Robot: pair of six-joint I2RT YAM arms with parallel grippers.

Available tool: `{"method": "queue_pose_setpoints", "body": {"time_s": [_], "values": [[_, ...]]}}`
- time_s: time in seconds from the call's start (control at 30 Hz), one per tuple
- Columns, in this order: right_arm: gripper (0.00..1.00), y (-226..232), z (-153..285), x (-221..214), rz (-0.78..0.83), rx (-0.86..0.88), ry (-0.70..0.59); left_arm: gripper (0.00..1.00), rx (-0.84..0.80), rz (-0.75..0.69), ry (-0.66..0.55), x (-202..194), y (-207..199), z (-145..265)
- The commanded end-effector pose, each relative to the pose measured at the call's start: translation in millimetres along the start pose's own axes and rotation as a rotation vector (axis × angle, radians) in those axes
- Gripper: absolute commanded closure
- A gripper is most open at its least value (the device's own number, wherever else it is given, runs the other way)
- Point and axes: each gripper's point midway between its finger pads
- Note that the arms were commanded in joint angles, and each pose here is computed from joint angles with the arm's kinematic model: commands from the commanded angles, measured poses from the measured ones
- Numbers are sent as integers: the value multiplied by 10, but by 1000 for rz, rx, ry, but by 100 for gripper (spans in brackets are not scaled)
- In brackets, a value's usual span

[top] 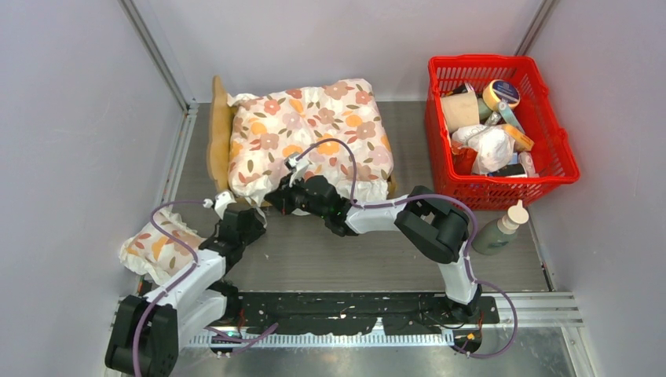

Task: Set up the pet bed
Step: Tie the ropes to the bed frame.

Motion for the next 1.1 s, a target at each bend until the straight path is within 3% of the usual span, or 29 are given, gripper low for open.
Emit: {"method": "queue_pose_setpoints", "body": {"time_s": [0.0, 0.17, 0.3, 0.67, 1.07], "values": [[94, 241, 75, 434, 10, 60, -105, 56, -31, 23, -26, 65, -97, -67], [94, 223, 85, 442, 12, 57, -109, 70, -24, 10, 22, -6, -116, -105], [94, 209, 86, 442, 5, 56, -112, 100, -26, 9, 5, 38, -121, -86], [94, 192, 131, 429, 4, 54, -110, 100, -51, 23, -139, 349, -84, 209], [94, 203, 173, 389, 3, 64, -98, 100, 28, 44, -242, 541, 110, 352]]}}
Point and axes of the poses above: each gripper's point midway between its finger pads, its own z axis back along the fingers, its own y axis along the line the jaws close on, x = y × z, and after that the axes turned 3 degrees about -z, right-handed
